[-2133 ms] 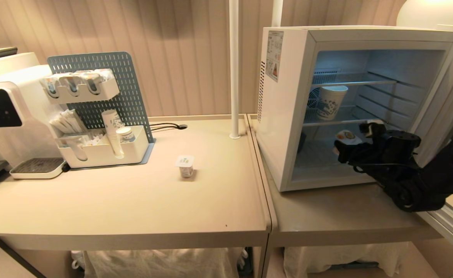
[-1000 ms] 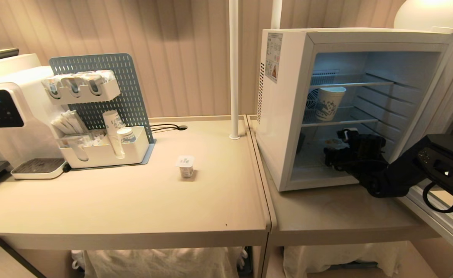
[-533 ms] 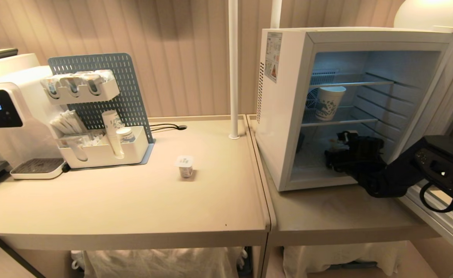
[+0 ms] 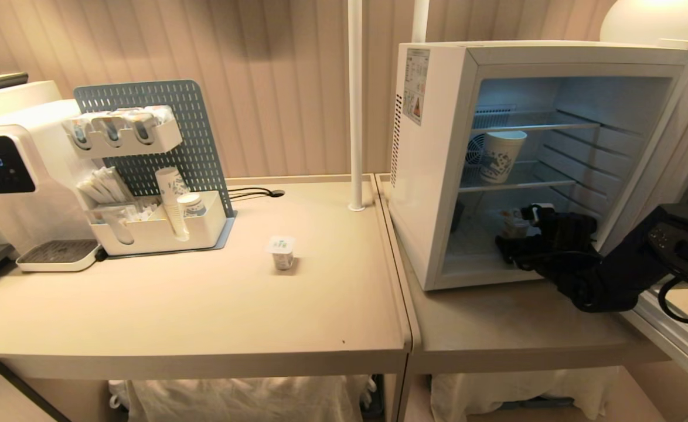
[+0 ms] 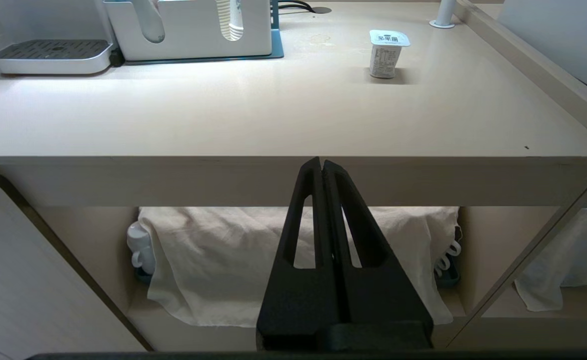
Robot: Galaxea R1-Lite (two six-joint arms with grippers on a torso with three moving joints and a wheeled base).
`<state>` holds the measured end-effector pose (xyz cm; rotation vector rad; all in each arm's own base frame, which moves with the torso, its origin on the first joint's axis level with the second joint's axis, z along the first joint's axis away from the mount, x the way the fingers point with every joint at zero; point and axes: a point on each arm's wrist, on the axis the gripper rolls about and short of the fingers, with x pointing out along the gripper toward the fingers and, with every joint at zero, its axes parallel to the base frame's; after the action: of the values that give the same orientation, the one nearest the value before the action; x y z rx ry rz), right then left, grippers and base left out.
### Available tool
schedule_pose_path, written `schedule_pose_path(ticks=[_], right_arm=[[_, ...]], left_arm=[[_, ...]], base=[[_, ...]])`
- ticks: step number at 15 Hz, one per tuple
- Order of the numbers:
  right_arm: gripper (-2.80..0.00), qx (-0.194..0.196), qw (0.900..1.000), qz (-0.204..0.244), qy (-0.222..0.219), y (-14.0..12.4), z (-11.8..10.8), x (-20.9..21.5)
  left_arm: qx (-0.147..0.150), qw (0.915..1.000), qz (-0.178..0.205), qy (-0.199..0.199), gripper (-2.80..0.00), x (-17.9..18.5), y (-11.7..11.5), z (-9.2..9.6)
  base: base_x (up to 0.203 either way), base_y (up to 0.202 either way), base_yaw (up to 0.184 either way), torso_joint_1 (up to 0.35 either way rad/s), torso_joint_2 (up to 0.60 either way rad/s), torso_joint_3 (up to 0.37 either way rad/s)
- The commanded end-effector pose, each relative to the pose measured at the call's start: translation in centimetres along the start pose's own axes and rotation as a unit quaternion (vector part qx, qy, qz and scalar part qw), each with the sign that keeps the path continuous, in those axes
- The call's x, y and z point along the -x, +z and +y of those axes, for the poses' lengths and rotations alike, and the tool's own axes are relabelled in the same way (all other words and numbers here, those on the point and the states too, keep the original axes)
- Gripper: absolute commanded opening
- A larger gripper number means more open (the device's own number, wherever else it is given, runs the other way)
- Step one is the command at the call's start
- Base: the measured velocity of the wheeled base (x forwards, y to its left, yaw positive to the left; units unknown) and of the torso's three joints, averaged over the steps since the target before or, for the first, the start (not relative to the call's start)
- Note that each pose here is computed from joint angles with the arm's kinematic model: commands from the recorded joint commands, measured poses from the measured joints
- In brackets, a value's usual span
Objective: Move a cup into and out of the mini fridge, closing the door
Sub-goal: Put the yoghurt in the freezer
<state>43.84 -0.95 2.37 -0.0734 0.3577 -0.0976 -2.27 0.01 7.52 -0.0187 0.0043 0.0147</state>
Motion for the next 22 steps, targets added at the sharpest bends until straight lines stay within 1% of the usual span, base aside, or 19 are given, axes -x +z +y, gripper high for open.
schedule_pose_path(ticks=[1,7,10,11,12,14,18,20,22], right_arm=[[0.0,-0.002,1.0,-0.02,0.003,1.8,-0.3,2.3],[0.0,-0.003,0.999,-0.027,0.025,3.8,-1.0,9.8],[0.0,-0.007,0.999,-0.041,0.031,4.6,-1.5,14.3],[-2.8,-0.007,0.998,-0.048,0.033,4.9,-1.6,16.2],[-2.8,-0.008,0.998,-0.057,0.036,5.0,-1.8,18.2],[-2.8,-0.009,0.995,-0.09,0.045,5.5,-2.2,22.8],[-2.8,-0.011,0.986,-0.156,0.049,5.3,-2.9,32.5],[-2.8,-0.013,0.985,-0.169,0.046,4.3,-3.4,37.2],[-2.8,-0.023,0.986,-0.163,0.04,2.5,-3.8,41.8]], left_arm=[[0.0,1.0,0.001,0.0,-2.8,0.0,0.0,0.0],[0.0,1.0,0.001,0.0,-2.8,0.0,0.0,0.0],[0.0,1.0,0.001,0.0,-2.8,0.0,0.0,0.0],[0.0,1.0,0.001,0.0,-2.8,0.0,0.0,0.0],[0.0,1.0,0.001,0.0,-2.8,0.0,0.0,0.0],[0.0,1.0,0.001,0.0,-2.8,0.0,0.0,0.0],[0.0,1.0,0.001,0.0,-2.8,0.0,0.0,0.0],[0.0,1.0,0.001,0.0,-2.8,0.0,0.0,0.0],[0.0,1.0,0.001,0.0,-2.8,0.0,0.0,0.0]], base=[[0.0,0.0,0.0,0.0,0.0,0.0],[0.0,0.0,0.0,0.0,0.0,0.0],[0.0,0.0,0.0,0.0,0.0,0.0],[0.0,0.0,0.0,0.0,0.0,0.0],[0.0,0.0,0.0,0.0,0.0,0.0],[0.0,0.0,0.0,0.0,0.0,0.0],[0.0,0.0,0.0,0.0,0.0,0.0],[0.0,0.0,0.0,0.0,0.0,0.0],[0.0,0.0,0.0,0.0,0.0,0.0]])
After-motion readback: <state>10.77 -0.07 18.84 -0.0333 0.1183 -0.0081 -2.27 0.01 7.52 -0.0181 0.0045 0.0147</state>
